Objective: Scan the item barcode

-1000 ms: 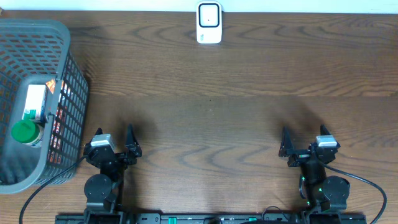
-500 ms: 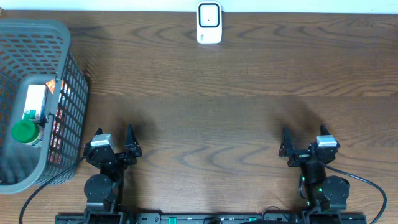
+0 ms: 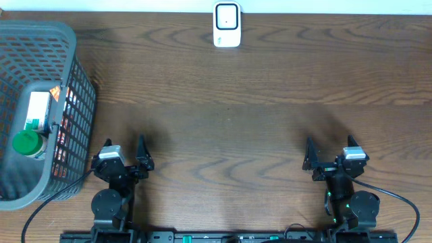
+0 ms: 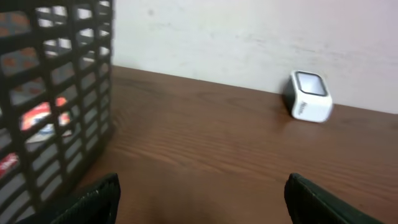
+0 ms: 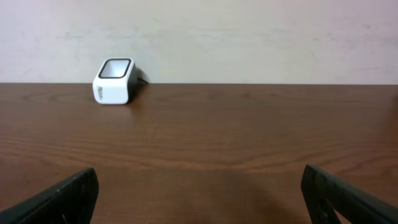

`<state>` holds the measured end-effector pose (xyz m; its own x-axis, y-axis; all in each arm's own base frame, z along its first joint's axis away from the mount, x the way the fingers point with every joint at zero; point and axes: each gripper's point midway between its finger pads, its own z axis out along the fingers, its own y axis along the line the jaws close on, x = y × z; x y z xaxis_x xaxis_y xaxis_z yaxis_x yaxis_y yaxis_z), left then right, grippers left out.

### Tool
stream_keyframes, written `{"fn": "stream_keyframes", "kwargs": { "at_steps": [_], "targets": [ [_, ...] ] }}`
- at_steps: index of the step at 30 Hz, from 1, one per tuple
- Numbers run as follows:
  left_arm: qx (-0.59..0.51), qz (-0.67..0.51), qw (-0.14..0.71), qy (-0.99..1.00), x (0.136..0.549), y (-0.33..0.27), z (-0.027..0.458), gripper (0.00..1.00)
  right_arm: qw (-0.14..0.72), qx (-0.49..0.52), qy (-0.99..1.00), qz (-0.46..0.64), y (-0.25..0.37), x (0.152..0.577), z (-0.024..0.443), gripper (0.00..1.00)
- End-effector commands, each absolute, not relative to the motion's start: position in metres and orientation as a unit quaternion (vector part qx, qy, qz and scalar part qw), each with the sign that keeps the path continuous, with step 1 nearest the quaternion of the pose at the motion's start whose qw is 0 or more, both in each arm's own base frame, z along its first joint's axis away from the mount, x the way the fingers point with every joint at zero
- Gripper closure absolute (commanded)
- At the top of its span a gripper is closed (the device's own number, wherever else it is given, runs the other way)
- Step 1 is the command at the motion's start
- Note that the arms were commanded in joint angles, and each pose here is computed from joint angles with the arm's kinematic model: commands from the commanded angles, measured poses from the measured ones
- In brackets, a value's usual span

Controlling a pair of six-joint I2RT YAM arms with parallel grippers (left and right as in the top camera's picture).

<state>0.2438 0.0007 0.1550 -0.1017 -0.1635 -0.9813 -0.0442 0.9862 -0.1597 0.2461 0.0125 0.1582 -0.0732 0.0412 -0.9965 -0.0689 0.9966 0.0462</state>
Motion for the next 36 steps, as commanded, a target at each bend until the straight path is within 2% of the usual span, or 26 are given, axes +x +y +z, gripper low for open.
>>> {"fn": "stream_keyframes", "kwargs": {
  "at_steps": [1,3,8,16,22,27,32,36],
  "targets": [
    [0.005,-0.103,0.645,0.757,0.241,-0.032,0.142,0.15,0.68,-0.014,0.732,0.041,0.014,0.246,0.157,0.01],
    [0.06,-0.142,0.643,0.75,0.235,-0.054,0.15,0.15,0.68,-0.014,0.732,0.041,0.014,0.246,0.157,0.01],
    [0.085,-0.176,0.617,0.762,0.225,-0.068,0.165,0.14,0.68,-0.014,0.732,0.041,0.014,0.246,0.157,0.01],
    [0.119,-0.183,0.613,0.759,0.218,-0.076,0.272,0.15,0.68,-0.014,0.732,0.041,0.014,0.246,0.157,0.01],
    [0.112,-0.211,0.582,0.777,0.207,-0.082,0.334,0.15,0.68,-0.014,0.732,0.041,0.014,0.246,0.157,0.01],
    [0.108,-0.256,0.533,0.799,0.197,-0.093,0.319,0.14,0.68,-0.014,0.732,0.041,0.014,0.246,0.157,0.01],
    [0.113,-0.25,0.564,0.779,0.192,-0.092,0.358,0.14,0.68,-0.014,0.732,0.041,0.014,0.246,0.157,0.01],
    [0.058,-0.184,0.57,0.799,0.202,-0.064,0.4,0.14,0.68,-0.014,0.732,0.041,0.014,0.246,0.157,0.01]
  ]
}}
